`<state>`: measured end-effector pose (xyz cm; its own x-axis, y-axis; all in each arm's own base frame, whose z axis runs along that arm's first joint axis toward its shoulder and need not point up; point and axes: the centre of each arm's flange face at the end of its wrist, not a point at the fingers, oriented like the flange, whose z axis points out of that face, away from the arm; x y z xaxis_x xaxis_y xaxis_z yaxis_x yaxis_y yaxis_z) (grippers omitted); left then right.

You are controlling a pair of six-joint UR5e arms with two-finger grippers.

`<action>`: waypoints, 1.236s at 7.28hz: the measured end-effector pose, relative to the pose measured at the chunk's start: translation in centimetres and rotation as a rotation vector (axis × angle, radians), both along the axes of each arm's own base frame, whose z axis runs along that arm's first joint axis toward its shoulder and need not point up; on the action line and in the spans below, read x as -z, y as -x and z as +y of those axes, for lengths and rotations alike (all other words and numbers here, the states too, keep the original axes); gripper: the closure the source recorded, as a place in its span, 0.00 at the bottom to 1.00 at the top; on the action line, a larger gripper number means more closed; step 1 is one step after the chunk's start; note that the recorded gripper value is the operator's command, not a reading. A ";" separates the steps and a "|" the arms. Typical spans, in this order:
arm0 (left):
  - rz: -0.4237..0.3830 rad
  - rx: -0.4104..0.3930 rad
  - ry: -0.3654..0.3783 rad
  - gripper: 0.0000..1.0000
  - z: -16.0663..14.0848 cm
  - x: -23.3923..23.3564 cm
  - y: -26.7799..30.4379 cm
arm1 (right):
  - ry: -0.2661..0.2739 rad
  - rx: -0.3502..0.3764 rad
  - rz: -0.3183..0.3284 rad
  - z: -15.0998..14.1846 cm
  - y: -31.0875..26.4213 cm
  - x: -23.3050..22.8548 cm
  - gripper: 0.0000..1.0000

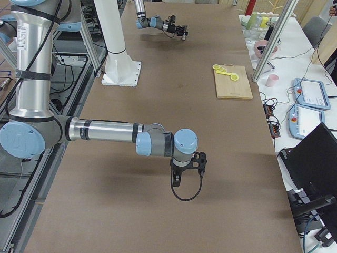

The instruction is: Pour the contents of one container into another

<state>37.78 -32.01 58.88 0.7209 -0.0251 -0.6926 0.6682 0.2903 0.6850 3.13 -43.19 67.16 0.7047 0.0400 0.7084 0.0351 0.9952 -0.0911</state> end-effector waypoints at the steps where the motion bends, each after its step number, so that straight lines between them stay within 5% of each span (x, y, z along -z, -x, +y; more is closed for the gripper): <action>1: -0.003 -0.001 0.000 0.01 0.0 0.0 0.0 | 0.003 0.060 -0.005 1.4 0.1 -0.2 0.00; 4: -0.016 -0.001 0.001 0.01 0.0 -0.1 -0.1 | 0.044 0.185 0.044 2.0 1.2 -0.2 0.00; 7: -0.016 -0.002 0.001 0.01 0.0 0.0 -0.1 | 0.087 0.128 0.033 2.4 -1.0 -1.3 0.00; 9: -0.009 -0.003 -0.001 0.01 0.1 0.4 0.0 | 0.044 0.076 0.029 2.4 -3.0 -3.3 0.00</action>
